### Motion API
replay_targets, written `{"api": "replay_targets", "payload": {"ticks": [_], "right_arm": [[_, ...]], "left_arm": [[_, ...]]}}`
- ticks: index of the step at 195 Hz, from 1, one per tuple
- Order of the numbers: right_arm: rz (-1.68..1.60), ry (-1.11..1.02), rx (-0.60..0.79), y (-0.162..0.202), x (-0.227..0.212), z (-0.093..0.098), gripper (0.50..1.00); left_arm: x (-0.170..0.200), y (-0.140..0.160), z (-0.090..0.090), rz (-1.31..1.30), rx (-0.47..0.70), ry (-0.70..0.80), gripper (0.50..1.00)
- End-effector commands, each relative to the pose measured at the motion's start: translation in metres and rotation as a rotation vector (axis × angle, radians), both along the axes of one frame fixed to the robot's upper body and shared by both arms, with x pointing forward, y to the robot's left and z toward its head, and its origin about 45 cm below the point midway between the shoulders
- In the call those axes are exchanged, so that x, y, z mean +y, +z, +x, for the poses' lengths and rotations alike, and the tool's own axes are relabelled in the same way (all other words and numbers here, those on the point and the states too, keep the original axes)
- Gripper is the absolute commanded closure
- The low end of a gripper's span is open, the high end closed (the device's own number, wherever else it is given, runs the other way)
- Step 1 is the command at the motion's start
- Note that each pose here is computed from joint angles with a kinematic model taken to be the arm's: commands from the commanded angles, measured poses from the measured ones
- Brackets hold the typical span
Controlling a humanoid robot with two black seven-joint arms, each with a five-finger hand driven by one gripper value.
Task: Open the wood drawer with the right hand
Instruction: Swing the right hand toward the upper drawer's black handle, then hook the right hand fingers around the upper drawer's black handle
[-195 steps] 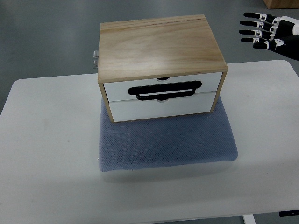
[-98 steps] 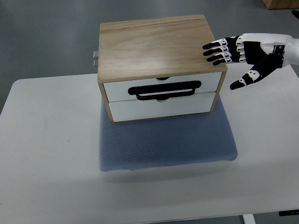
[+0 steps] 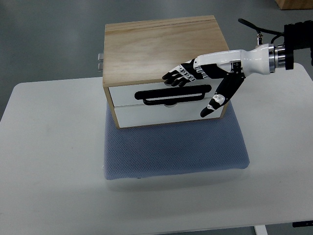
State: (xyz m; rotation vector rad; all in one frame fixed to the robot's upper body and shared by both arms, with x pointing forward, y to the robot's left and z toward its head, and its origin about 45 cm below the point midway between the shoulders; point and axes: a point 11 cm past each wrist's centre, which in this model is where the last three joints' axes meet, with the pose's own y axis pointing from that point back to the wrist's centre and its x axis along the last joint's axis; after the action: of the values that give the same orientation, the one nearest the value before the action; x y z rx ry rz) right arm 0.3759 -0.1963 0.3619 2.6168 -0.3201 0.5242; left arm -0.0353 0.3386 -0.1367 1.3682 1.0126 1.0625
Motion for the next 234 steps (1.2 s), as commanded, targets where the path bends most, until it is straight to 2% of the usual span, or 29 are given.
{"api": "replay_targets", "payload": {"ticks": [1,37,183,234], "right_arm": [[-0.019,-0.003,-0.007,-0.005,0.002,0.005,0.556],[-0.047,-0.021,-0.004,-0.018,0.004,0.018,0.556],[-0.109,-0.046,0.04,-0.055,-0.002,0.018,0.556],[-0.106,-0.049,0.044,-0.058,-0.001,0.017,0.556]], "left_arm": [[0.0,0.0,0.0,0.0,-0.001,0.0,0.5],[0.0,0.0,0.0,0.0,0.001,0.0,0.5],[0.0,0.0,0.0,0.0,-0.001,0.0,0.5],[0.0,0.0,0.0,0.0,-0.001,0.0,0.5]]}}
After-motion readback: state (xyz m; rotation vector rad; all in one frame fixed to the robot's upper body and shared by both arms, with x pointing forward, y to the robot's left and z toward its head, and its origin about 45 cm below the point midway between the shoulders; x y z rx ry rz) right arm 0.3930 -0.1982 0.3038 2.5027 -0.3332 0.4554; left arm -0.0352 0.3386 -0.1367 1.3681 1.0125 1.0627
